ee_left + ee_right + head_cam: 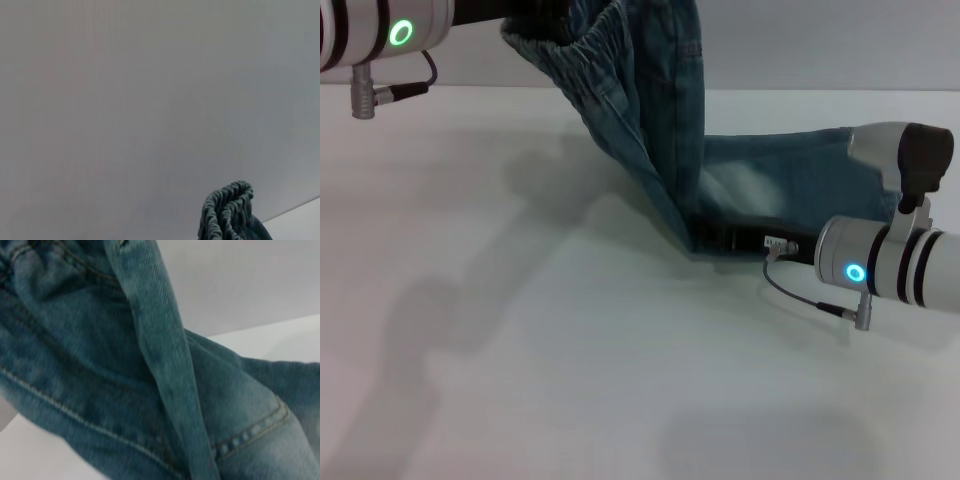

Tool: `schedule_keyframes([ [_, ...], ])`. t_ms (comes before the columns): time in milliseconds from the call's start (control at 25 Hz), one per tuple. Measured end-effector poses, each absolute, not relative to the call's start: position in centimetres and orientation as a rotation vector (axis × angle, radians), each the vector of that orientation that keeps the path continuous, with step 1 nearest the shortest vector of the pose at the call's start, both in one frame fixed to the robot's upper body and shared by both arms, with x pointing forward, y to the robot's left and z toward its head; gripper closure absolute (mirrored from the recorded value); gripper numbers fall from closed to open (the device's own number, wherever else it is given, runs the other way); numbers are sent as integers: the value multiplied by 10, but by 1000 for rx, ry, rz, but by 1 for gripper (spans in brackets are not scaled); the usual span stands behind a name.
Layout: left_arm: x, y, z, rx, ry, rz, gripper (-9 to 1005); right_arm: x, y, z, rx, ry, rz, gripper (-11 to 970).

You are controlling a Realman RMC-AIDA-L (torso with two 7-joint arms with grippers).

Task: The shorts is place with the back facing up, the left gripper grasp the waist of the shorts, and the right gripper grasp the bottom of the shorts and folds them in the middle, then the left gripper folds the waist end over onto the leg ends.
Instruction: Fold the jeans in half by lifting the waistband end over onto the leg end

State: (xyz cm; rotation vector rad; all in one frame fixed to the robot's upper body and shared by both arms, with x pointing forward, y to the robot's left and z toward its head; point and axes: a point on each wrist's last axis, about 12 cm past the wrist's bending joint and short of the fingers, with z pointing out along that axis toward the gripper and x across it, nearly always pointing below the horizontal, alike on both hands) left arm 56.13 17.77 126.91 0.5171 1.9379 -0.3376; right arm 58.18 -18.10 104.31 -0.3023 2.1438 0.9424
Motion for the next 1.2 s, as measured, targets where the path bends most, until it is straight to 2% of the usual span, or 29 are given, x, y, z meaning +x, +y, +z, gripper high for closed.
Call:
schedule_keyframes([
  [440, 554, 176, 1269, 537, 1941, -342, 945, 594, -186, 1066, -282, 2046, 942, 959],
  [880, 546, 181, 1272, 529, 1932, -333, 945, 605, -220, 1073, -273, 2042, 810, 959],
  [1200, 547, 182, 1270, 523, 1941, -333, 946, 595, -187, 1076, -378, 2022, 928, 959],
])
